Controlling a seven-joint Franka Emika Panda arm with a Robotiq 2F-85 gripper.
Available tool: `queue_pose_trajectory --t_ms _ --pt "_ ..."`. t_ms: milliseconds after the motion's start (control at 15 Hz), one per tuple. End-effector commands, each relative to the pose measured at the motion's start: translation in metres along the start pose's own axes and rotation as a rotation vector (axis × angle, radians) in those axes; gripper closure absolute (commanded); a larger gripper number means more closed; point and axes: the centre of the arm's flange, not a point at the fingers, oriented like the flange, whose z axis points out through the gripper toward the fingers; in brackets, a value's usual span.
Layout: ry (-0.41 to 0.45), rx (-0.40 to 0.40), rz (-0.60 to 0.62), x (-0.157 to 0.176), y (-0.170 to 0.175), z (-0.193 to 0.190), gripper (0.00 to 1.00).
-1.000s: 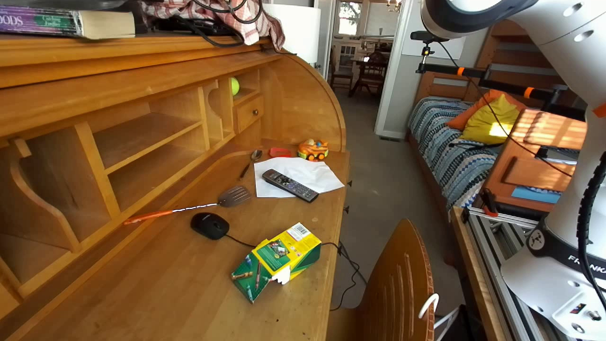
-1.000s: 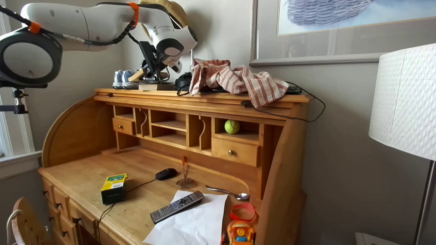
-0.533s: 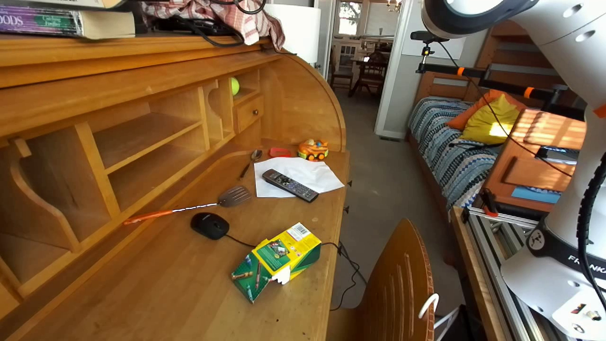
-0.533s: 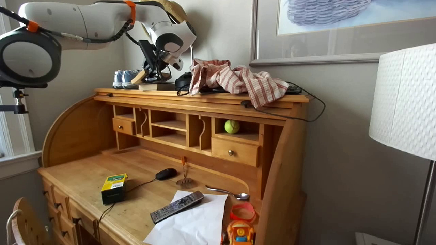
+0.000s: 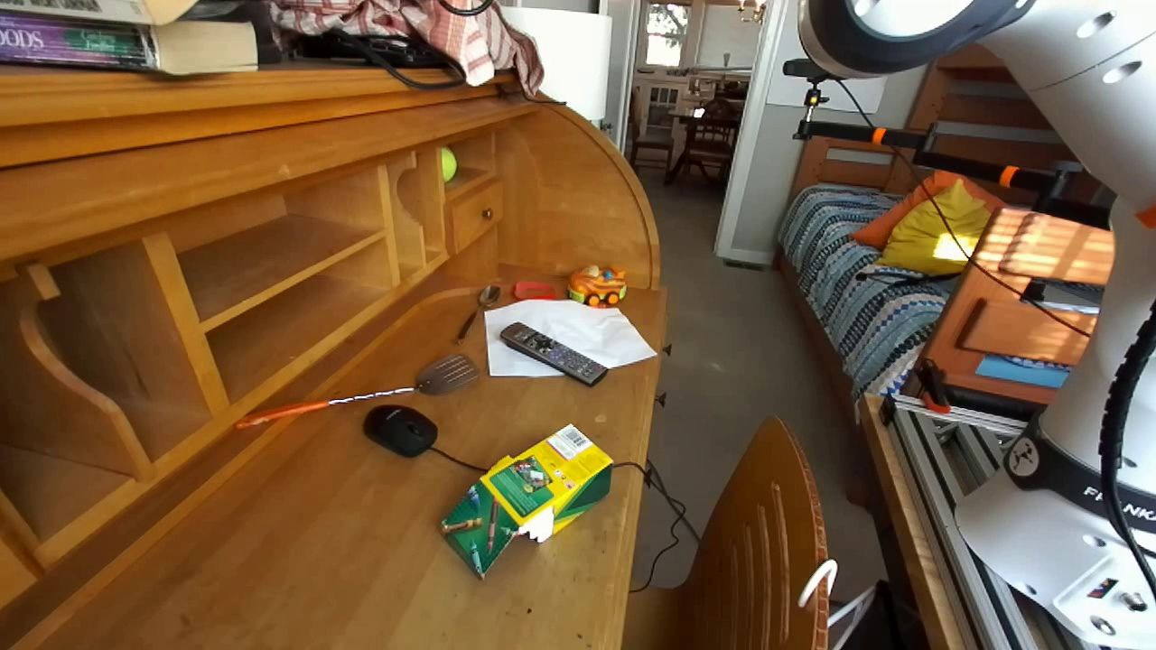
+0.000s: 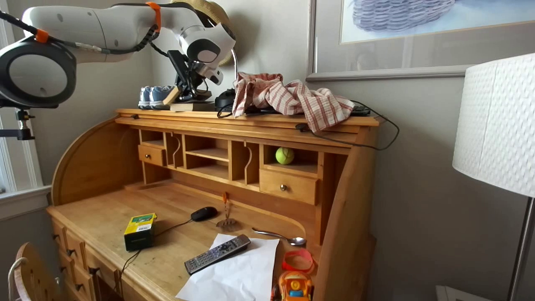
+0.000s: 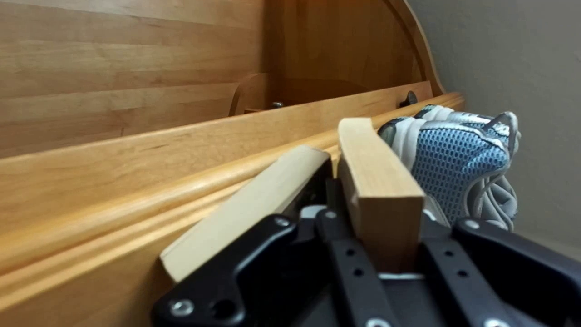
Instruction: Put the white book on the top shelf
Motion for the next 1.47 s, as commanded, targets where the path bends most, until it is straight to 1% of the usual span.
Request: queue_pose_trajectory --t_ms 0,333,467,733,1067,1200,1267,1400 --pt "0.062 -0.030 0.035 0.051 -0.023 -0.002 0.95" --pt "0.167 -0.026 0.110 0.062 -0.020 -0.012 0.95" --pt "0.182 -0.030 0.131 0.063 -0.016 -0.019 0.95" --pt "0.135 -0.055 0.148 0.059 -0.011 -0.026 0.95" --pt "0.037 -0.077 0.140 0.048 -0.007 -0.033 0.95" --pt "0.028 -0.086 0.139 0.045 -0.004 -0.035 0.95" --pt "0.029 -0.091 0.143 0.044 -0.003 -0.035 0.57" --pt "0.027 -0.103 0.143 0.043 0.000 -0.032 0.47"
